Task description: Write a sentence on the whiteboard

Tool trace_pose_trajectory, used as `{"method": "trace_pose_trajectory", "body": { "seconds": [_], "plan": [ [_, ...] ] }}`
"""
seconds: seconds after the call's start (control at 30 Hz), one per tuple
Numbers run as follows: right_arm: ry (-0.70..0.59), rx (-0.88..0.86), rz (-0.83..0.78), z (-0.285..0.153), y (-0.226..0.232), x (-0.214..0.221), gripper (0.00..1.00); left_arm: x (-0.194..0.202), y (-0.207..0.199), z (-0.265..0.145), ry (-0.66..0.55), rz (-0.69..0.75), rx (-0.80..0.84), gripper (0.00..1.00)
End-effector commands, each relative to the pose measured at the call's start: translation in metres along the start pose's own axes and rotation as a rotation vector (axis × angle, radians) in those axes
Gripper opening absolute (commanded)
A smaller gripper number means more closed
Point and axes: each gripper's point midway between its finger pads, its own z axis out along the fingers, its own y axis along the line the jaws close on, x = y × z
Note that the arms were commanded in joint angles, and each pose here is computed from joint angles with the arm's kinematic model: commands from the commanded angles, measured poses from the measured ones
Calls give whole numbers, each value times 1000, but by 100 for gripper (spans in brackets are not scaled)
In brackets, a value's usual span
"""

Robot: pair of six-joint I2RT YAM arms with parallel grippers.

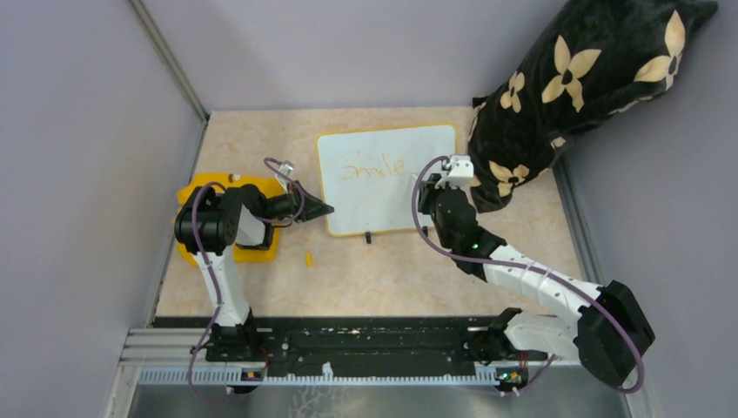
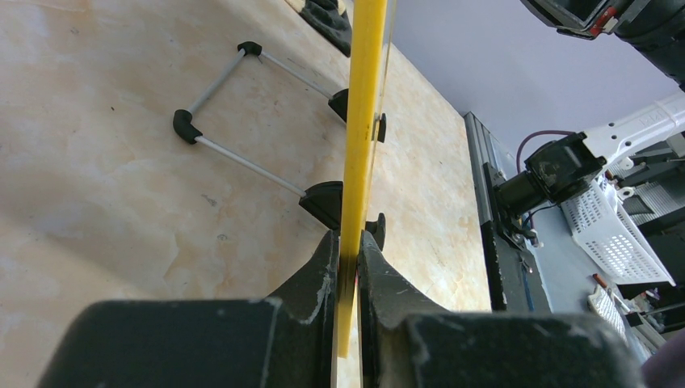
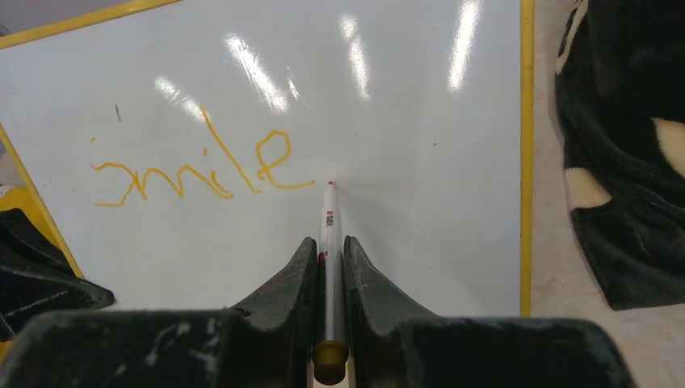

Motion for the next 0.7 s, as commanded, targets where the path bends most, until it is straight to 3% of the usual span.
{"method": "trace_pose_trajectory", "body": {
  "seconds": [0.0, 0.47, 0.67],
  "plan": [
    [-28, 31, 21, 6, -4, -9, 0, -15, -6, 2, -54, 156, 37, 0],
    [37, -68, 44, 2, 12, 7, 0, -15, -6, 2, -54, 156, 37, 0],
    [-35, -114, 125, -19, 16, -28, 0, -15, -6, 2, -55, 156, 37, 0]
  ]
}}
